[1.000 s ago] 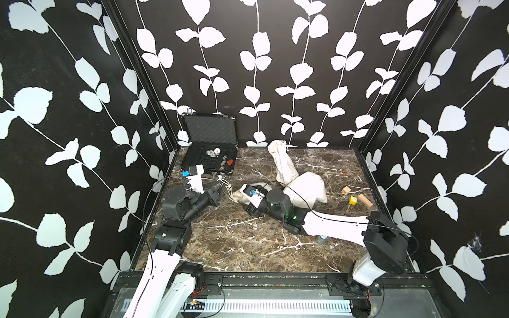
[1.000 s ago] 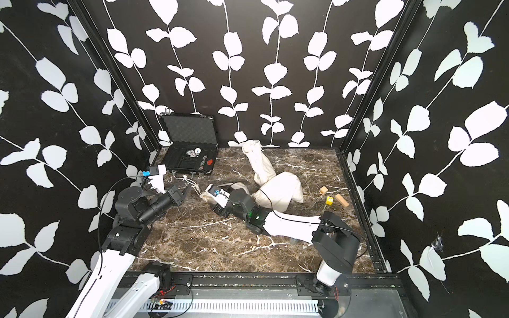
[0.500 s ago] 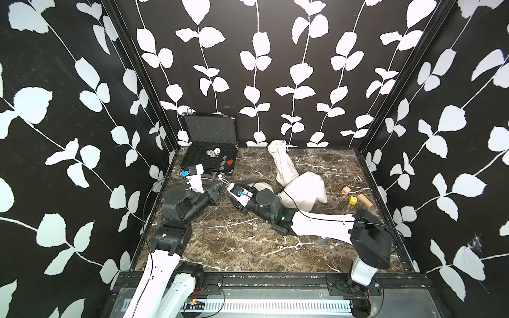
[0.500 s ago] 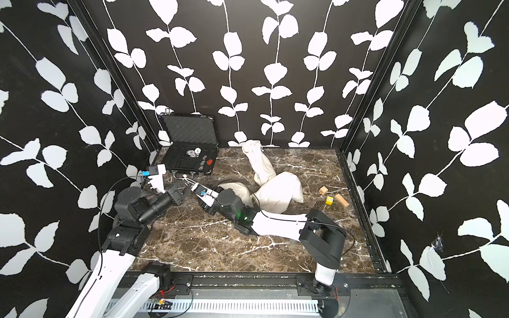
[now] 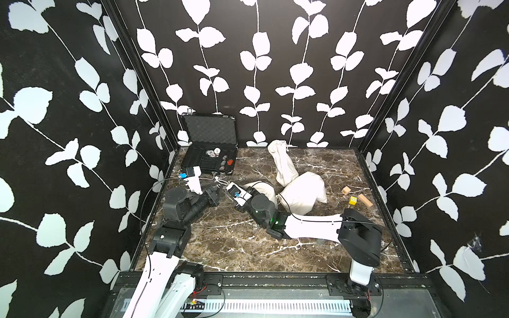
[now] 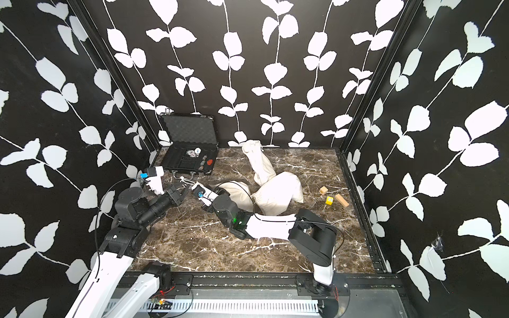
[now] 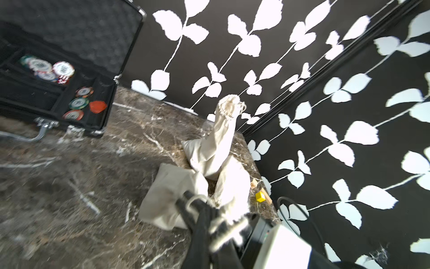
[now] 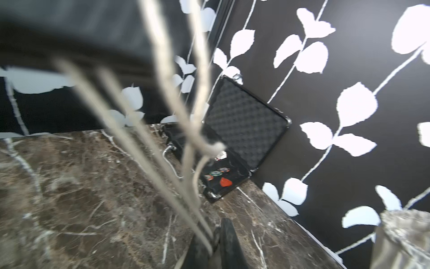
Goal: Close the soil bag
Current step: Frap the soil bag at the center of the board.
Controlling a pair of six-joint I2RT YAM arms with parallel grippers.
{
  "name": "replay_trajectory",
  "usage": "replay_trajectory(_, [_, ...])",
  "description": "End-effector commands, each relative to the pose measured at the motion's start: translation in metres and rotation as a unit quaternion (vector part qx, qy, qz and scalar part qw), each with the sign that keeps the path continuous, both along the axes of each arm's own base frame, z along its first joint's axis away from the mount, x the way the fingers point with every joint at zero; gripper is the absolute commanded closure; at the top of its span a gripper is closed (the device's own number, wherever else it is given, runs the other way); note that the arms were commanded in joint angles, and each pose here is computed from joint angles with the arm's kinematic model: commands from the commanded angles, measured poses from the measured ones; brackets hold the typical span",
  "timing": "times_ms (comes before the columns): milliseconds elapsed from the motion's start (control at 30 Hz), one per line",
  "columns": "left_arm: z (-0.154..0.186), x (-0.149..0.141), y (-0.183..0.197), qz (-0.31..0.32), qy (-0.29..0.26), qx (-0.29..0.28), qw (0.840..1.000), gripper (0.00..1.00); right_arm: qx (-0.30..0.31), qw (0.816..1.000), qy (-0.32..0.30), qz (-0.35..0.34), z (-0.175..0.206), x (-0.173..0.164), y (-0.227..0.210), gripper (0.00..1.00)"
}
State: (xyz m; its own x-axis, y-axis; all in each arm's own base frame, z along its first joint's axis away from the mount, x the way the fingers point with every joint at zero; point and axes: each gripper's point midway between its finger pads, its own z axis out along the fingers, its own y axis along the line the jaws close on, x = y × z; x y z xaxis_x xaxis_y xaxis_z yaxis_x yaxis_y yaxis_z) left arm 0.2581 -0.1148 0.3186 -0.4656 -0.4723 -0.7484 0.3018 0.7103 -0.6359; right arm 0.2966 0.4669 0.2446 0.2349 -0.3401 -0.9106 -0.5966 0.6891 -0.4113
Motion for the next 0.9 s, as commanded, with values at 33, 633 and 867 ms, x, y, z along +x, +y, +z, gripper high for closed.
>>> replay_trajectory(33, [0.066, -0.011, 0.021, 0.052, -0.080, -0.014, 0.995, 1.00, -0.142, 0.974, 0.056, -0.166, -0.110, 0.052, -0.080, 0.91])
replay_trajectory(633, [0.049, -0.011, 0.085, 0.218, -0.051, 0.082, 0.971, 1.00, -0.154, 0.949, 0.161, -0.222, -0.169, 0.065, -0.143, 0.90])
replay_trajectory(867, [0.015, -0.017, 0.118, 0.292, -0.002, 0.146, 0.945, 1.00, -0.128, 0.961, 0.192, -0.150, -0.150, 0.050, -0.122, 0.85])
